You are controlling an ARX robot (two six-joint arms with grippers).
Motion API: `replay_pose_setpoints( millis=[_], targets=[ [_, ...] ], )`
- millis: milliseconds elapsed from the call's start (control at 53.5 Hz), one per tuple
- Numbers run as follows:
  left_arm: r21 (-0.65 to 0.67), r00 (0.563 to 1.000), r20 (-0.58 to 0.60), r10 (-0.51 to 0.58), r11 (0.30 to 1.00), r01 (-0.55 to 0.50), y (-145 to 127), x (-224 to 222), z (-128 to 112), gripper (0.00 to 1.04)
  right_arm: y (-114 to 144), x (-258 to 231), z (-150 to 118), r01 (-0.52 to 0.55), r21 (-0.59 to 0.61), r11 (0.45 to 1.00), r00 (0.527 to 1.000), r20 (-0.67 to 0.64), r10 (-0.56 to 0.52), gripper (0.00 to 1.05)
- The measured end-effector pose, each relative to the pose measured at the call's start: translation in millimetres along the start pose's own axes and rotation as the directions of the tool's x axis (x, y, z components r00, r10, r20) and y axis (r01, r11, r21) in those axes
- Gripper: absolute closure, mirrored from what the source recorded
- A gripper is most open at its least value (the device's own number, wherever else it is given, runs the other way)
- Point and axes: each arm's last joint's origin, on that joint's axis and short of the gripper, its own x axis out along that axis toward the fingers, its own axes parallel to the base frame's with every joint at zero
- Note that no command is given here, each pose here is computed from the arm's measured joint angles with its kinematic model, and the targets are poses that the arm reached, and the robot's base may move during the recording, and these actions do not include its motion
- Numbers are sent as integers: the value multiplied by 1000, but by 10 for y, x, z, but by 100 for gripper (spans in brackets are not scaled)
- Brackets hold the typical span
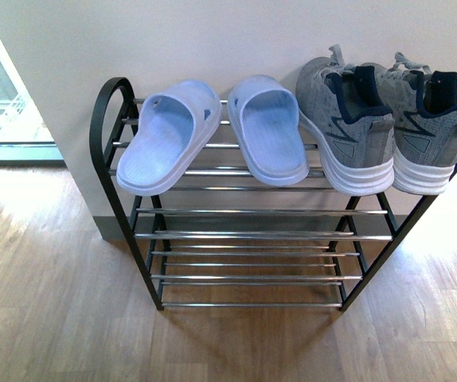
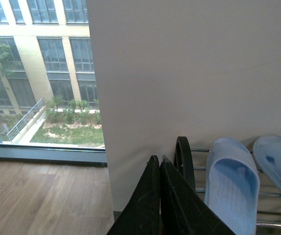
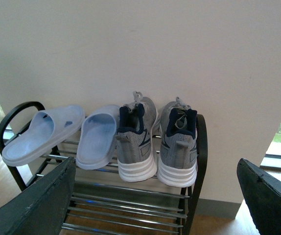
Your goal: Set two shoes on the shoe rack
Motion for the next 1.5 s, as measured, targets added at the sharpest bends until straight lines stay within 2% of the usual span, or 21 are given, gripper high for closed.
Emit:
replay_pose_setpoints(
  millis=[243,318,505,1496],
  targets=[
    [1,1000,-3,2,1000,-2,128,-326,-90,104,0,0,0,0,0,1000,1000,0,0,9],
    [1,1000,-3,-25,1000,25,172,-400,-102,104,0,0,0,0,0,1000,1000,0,0,9],
    [3,1000,-12,-1,1000,1,254,-553,-229,104,0,0,0,0,0,1000,1000,0,0,9],
    [3,1000,22,-1,1000,1,254,-968,-138,104,0,0,0,0,0,1000,1000,0,0,9]
  ],
)
